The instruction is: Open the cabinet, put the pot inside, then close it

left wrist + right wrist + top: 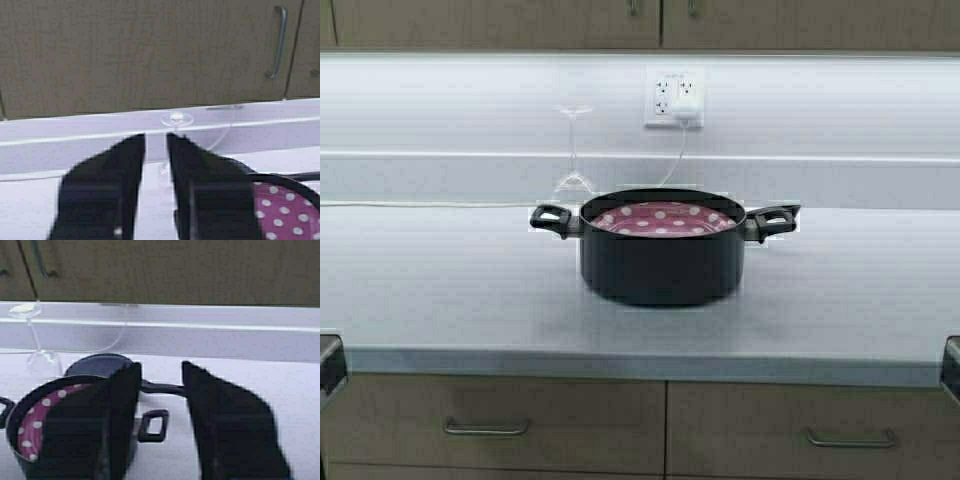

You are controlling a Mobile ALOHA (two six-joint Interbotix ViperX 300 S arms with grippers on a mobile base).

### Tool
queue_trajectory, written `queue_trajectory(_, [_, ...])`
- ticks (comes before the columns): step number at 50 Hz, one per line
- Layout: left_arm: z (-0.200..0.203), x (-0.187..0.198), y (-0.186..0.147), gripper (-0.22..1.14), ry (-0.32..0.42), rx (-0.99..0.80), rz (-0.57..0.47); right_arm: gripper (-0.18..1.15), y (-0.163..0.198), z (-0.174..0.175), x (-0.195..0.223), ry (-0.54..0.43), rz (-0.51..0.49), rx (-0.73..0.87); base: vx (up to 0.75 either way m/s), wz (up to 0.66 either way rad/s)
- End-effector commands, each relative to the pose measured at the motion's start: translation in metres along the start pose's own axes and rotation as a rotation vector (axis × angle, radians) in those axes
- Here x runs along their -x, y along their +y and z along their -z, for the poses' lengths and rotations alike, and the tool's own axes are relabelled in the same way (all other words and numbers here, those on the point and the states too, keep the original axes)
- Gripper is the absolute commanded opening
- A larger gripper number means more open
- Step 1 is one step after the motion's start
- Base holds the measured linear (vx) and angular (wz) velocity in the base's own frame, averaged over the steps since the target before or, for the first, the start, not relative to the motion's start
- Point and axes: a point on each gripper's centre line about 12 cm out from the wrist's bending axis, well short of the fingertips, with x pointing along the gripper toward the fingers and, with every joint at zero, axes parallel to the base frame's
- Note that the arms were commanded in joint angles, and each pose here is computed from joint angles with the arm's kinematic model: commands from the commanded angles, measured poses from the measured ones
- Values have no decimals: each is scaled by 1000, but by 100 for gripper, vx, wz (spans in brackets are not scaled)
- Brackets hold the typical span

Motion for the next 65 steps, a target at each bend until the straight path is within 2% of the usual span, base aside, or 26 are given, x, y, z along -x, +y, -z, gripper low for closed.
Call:
queue_trajectory(1, [-16, -6, -19, 104, 15, 35, 91, 100, 27, -37, -5, -88, -125, 1, 7, -1])
queue_trajectory(3, [-19, -10, -25, 100, 16, 41, 122, 102, 33, -45, -9, -100, -152, -1, 6, -1])
queue_trajectory(7, [-24, -26, -35, 100, 13, 50, 163, 103, 42, -57, -25, -109, -178, -6, 5, 0])
queue_trajectory(18, [-22, -91, -64, 101, -17, 71, 249, 102, 78, -57, -93, -102, -246, -58, 1, 0])
queue_trajectory(24, [-16, -130, -93, 101, 8, 57, 300, 102, 99, -58, -133, -80, -260, -66, 0, 0])
queue_trajectory(28, [-7, -153, -109, 101, 15, 38, 302, 102, 113, -59, -156, -79, -265, -41, -1, 1])
queue_trajectory(32, [1, -173, -124, 101, -9, 38, 279, 102, 128, -59, -176, -88, -261, -27, -1, 0])
queue_trajectory(40, [18, -207, -139, 101, -96, 92, 127, 102, 132, -63, -208, -170, -117, -60, 0, 0])
queue_trajectory(44, [25, -223, -142, 101, -118, 112, 51, 102, 127, -59, -226, -156, -13, -72, 0, 0])
queue_trajectory(48, [32, -240, -148, 101, -118, 116, 38, 102, 128, -58, -244, -128, 48, -47, 0, 0])
queue_trajectory(53, [39, -255, -155, 101, -122, 119, 37, 102, 131, -60, -259, -117, 77, -11, 0, 0])
queue_trajectory(65, [48, -285, -166, 101, -143, 131, 21, 102, 136, -62, -278, -128, 87, -40, 1, 0])
